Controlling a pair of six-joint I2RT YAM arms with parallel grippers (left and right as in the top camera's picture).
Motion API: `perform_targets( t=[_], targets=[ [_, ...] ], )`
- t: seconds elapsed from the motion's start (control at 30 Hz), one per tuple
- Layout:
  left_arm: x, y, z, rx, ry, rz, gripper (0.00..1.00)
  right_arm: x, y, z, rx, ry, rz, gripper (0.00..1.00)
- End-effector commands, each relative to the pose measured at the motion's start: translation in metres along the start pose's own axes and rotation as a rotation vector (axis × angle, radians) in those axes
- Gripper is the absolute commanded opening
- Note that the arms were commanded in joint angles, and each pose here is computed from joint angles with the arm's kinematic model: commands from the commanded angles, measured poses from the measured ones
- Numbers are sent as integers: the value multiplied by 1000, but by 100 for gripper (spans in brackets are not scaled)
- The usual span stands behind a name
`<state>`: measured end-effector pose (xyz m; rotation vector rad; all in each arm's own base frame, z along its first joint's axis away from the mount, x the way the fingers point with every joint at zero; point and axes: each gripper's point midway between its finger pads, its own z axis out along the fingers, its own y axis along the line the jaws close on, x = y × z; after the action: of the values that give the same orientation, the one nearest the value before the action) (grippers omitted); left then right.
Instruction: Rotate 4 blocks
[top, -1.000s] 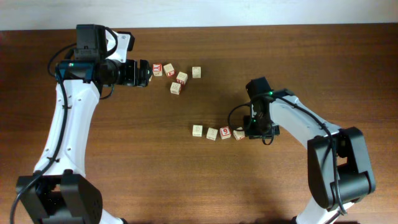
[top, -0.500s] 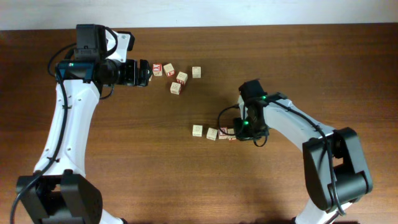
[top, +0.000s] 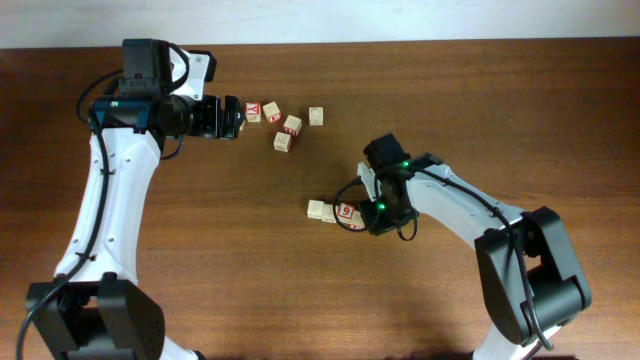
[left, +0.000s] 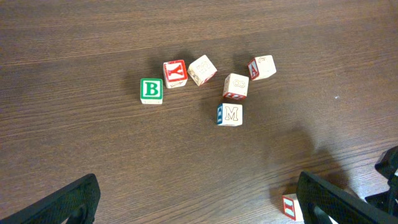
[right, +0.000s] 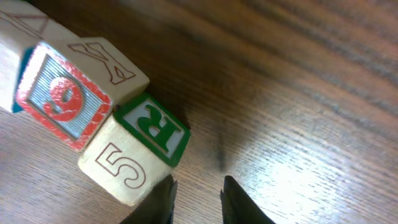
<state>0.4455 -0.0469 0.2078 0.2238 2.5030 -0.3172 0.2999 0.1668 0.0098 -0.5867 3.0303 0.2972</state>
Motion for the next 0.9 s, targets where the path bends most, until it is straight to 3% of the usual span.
perform_targets(
  t=[0.0, 0.1, 0.17, 0.27, 0.37, 0.53, 0.6, 0.87],
  targets=[
    [-5, 0, -2, -1, -13, -1, 99, -35, 8, -31, 0, -89, -22, 33],
    [-5, 0, -2, -1, -12, -1, 99, -44, 13, -55, -7, -90, 145, 35],
    [-5, 0, -2, -1, -12, -1, 99, -27, 23, -52, -63, -9, 371, 34],
    [-5, 0, -2, -1, -12, -1, 99, -6, 41, -43, -129, 87, 480, 34],
    [-5, 0, -2, -1, -12, -1, 99, 14, 40, -39, -107, 159, 496, 34],
    [-5, 0, -2, -1, -12, -1, 99, 18, 26, -34, -28, 147, 443, 29],
    [-5, 0, -2, -1, -12, -1, 99, 15, 6, -33, 71, 111, 388, 29],
    [-5, 0, -2, -1, -12, -1, 99, -5, 3, -6, 53, 75, 281, 29]
  ],
)
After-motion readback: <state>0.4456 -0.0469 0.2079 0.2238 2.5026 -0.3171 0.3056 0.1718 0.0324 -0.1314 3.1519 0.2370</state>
